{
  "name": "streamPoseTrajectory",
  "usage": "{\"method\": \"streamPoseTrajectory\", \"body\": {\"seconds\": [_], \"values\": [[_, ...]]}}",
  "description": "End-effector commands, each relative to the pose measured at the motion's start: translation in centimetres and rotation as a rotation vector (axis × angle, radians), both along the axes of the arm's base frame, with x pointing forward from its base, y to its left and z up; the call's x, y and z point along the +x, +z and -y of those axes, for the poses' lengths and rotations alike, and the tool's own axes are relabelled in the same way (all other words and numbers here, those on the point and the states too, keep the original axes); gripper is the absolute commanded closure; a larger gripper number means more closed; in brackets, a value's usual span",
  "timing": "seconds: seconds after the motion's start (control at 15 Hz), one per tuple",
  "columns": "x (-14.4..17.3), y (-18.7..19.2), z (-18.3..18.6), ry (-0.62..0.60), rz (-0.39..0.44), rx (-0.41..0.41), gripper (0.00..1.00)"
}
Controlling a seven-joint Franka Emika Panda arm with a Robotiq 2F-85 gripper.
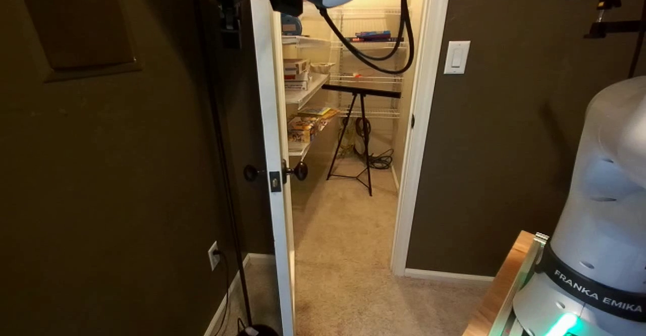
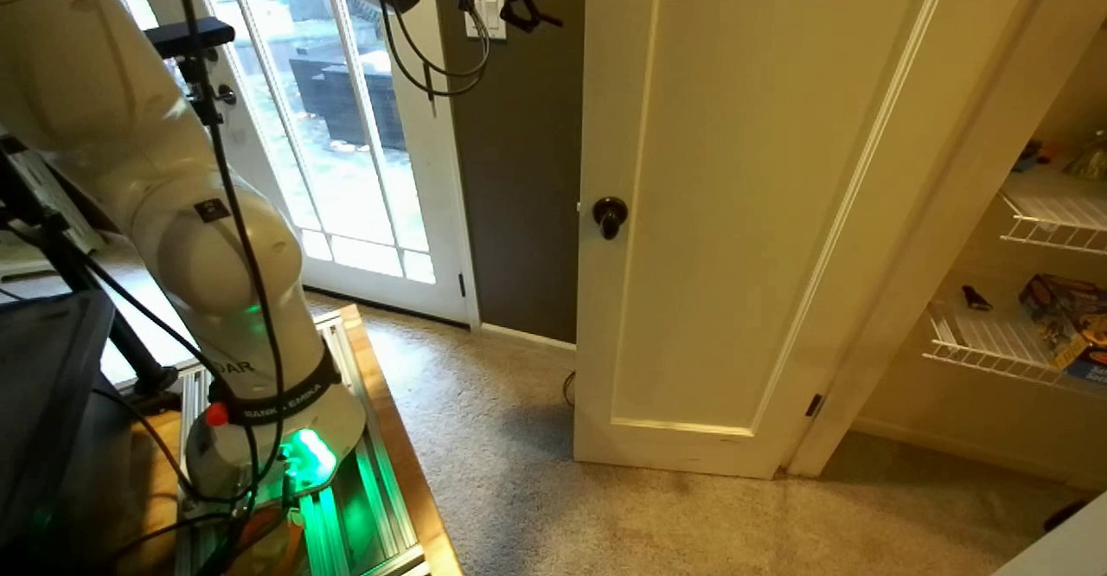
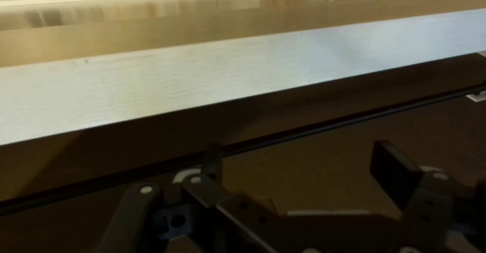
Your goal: Close the pantry door.
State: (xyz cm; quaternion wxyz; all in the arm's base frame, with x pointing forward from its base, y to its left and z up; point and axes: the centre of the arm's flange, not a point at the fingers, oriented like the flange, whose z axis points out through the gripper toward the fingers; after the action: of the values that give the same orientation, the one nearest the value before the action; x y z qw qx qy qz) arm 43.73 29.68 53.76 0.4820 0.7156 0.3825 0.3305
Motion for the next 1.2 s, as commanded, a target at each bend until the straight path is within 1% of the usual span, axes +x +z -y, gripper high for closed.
{"method": "streamPoseTrajectory", "body": {"seconds": [0.0,0.53,0.93,1.13], "values": [[2.1,-0.8,0.2,0.006,0.032,-0.001,0.0],[3.2,-1.7,2.8,-0.066,0.019,0.006,0.0],[1.8,-1.1,5.1,-0.194,-0.022,-0.009,0.0],[0.8,-1.1,7.0,-0.261,-0.024,-0.01,0.0]]}}
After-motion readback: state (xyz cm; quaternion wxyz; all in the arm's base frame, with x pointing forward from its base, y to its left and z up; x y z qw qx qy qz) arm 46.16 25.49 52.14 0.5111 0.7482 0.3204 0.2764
